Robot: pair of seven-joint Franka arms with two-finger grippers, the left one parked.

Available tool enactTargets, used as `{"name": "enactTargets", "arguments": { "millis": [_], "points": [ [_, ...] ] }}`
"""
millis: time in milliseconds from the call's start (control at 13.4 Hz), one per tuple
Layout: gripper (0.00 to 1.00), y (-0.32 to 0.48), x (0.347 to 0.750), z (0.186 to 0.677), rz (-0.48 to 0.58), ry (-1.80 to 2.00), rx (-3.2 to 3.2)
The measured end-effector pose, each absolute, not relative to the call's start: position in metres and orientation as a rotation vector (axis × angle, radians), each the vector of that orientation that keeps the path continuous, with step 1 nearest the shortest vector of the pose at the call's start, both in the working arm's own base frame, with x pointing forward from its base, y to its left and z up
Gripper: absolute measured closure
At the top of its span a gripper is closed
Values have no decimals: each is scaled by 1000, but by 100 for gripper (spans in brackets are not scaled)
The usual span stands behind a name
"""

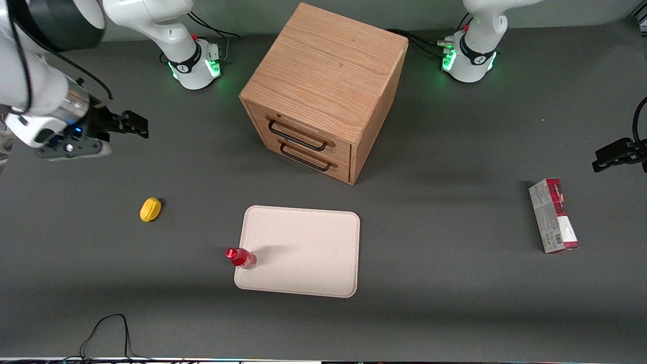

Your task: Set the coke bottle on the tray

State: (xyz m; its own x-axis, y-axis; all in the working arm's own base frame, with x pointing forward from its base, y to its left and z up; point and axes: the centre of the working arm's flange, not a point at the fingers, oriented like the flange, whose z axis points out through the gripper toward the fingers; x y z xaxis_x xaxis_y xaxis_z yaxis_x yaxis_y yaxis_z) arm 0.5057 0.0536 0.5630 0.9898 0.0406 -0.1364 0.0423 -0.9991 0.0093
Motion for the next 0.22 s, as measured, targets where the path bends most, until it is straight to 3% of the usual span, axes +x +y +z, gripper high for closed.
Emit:
{"name": "enactTargets", "arguments": {
  "millis": [224],
  "points": [
    [0,56,508,563,-210,58,3126]
  ]
}}
